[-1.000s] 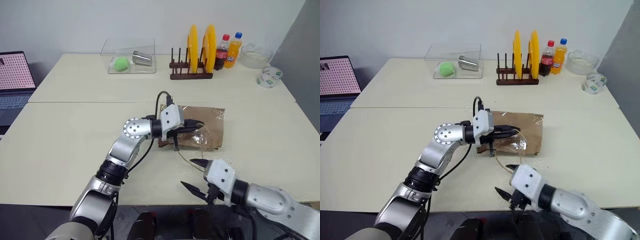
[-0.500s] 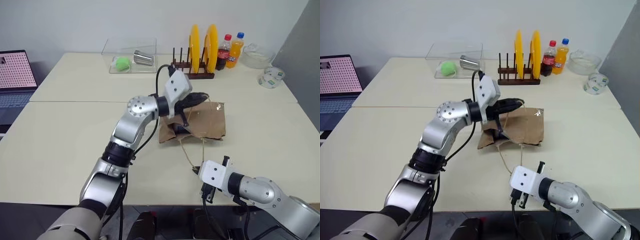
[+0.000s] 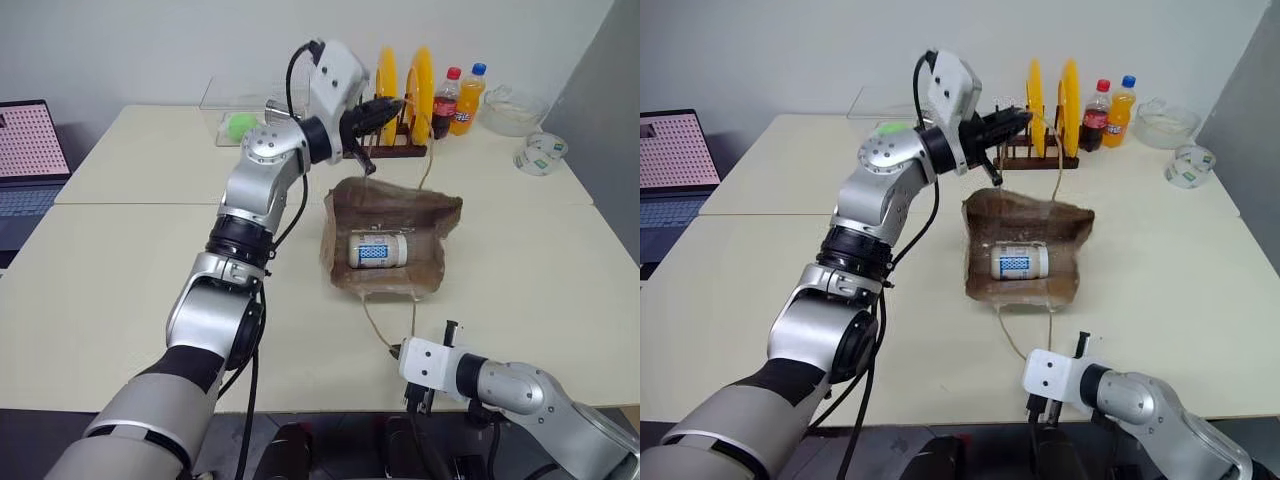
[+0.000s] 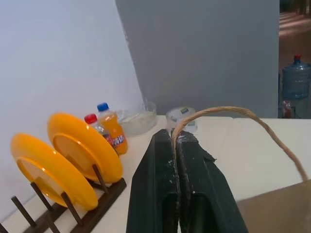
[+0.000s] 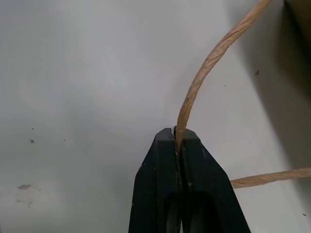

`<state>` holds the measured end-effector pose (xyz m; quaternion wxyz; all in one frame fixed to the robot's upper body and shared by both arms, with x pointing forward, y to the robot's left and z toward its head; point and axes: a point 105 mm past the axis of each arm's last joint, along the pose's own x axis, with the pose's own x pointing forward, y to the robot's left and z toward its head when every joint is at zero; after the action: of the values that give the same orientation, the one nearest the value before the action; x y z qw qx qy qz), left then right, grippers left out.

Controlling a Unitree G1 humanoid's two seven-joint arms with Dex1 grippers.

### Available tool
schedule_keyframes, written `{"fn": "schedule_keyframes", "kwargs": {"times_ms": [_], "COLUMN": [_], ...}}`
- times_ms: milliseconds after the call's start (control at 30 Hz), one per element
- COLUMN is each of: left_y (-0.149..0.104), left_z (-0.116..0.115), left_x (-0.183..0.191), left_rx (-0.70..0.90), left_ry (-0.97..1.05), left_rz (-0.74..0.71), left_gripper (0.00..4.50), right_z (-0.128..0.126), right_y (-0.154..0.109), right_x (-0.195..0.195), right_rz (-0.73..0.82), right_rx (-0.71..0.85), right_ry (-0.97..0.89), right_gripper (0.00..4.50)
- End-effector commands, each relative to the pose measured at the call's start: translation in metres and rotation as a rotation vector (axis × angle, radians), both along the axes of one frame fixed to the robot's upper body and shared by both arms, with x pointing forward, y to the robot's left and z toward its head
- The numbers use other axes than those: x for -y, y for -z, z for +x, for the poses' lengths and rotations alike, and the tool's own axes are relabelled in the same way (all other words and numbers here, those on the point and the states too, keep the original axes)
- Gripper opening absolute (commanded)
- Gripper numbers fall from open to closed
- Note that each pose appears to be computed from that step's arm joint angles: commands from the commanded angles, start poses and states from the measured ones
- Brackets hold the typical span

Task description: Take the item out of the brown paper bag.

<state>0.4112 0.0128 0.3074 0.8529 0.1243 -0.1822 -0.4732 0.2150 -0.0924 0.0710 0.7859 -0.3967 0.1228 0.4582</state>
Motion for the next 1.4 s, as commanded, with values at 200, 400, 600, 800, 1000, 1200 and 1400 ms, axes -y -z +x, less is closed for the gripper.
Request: {"fn": "schedule_keyframes", "kwargs": {"times_ms": [200, 400, 600, 800, 1000, 1200, 1400], "left_y": [-0.020, -0.011, -0.006, 0.002, 0.004, 0.004, 0.002], "left_z": [-0.025, -0.044, -0.058, -0.067, -0.071, -0.071, -0.070], "left_x": [0.007, 0.008, 0.011, 0.014, 0.014, 0.013, 0.012], "left_rx": [0.051, 0.016, -0.028, -0.049, -0.057, -0.058, -0.045], "left_ry": [0.166, 0.280, 0.345, 0.384, 0.390, 0.384, 0.380], "left_rz": [-0.042, -0.026, -0.036, -0.023, -0.023, -0.026, -0.028], "left_gripper": [0.00, 0.00, 0.00, 0.00, 0.00, 0.00, 0.00], "right_z": [0.021, 0.011, -0.004, -0.026, -0.035, -0.001, 0.058], "right_y": [-0.027, -0.054, -0.090, -0.092, -0.115, -0.136, -0.115], "right_x": [0.001, 0.002, 0.005, 0.005, 0.006, 0.002, -0.012], "right_rz": [0.150, 0.314, 0.465, 0.560, 0.628, 0.580, 0.339], "right_rx": [0.102, 0.061, 0.029, -0.186, -0.184, -0.031, 0.086], "right_ry": [0.135, 0.177, 0.148, 0.073, 0.009, 0.046, 0.110], "right_gripper": [0.64, 2.78, 3.38, 3.38, 3.38, 3.38, 4.34]}}
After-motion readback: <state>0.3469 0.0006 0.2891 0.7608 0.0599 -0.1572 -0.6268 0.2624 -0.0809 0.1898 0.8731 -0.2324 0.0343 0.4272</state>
